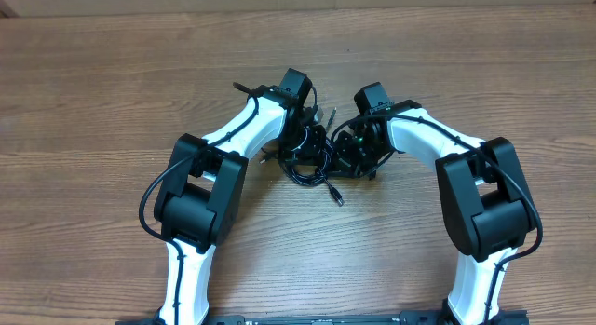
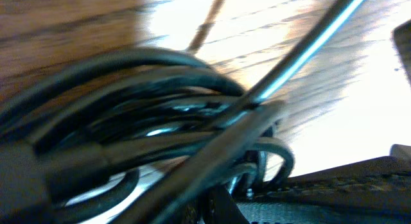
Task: Untangle cables
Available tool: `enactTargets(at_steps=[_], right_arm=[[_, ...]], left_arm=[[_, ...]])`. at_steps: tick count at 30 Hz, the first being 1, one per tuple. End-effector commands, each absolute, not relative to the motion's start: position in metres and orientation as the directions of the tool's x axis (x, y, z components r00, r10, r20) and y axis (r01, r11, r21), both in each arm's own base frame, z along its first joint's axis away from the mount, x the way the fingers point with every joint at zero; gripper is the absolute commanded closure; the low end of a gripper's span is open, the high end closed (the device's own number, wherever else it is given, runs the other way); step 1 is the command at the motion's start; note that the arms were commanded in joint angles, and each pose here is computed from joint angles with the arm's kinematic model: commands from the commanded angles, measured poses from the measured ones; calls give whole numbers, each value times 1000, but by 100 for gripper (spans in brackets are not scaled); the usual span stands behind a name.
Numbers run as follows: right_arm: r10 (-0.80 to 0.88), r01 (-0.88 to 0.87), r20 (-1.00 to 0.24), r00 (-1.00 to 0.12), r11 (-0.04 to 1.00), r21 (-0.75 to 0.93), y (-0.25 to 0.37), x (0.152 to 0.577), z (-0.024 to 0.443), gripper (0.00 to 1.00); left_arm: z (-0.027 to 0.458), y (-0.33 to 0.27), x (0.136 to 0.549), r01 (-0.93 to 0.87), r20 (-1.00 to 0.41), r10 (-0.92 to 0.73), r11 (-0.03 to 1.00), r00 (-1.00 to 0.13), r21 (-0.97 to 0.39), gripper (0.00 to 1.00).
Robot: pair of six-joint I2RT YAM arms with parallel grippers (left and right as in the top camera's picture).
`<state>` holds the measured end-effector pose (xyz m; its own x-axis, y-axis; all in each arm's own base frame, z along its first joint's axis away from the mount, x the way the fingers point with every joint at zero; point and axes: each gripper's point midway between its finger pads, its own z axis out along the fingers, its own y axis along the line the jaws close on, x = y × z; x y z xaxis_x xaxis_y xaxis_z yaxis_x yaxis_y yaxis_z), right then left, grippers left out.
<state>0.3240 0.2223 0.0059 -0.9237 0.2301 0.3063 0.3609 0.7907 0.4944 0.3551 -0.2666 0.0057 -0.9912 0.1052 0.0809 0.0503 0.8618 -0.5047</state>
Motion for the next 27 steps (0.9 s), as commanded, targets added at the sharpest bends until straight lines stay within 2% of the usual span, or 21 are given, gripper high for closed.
enactTargets(at_steps=[1, 8, 18, 24, 27], right_arm=[[170, 364, 373, -912, 756, 544, 238, 310, 10, 96], [152, 419, 446, -882, 687, 594, 240, 308, 24, 96], [159, 403, 429, -889, 715, 571, 231, 307, 19, 96], [167, 395, 415, -894, 730, 558, 228, 308, 16, 96], [162, 377, 399, -903, 744, 552, 226, 309, 13, 96]], left_arm=[[21, -284, 357, 53, 76, 122, 802, -990, -595, 96], [30, -287, 368, 79, 29, 120, 793, -992, -604, 96], [76, -286, 401, 127, -105, 78, 760, -991, -638, 96], [104, -273, 426, 103, -186, -22, 768, -982, -633, 96], [122, -273, 433, 71, -178, -72, 722, -981, -688, 96]])
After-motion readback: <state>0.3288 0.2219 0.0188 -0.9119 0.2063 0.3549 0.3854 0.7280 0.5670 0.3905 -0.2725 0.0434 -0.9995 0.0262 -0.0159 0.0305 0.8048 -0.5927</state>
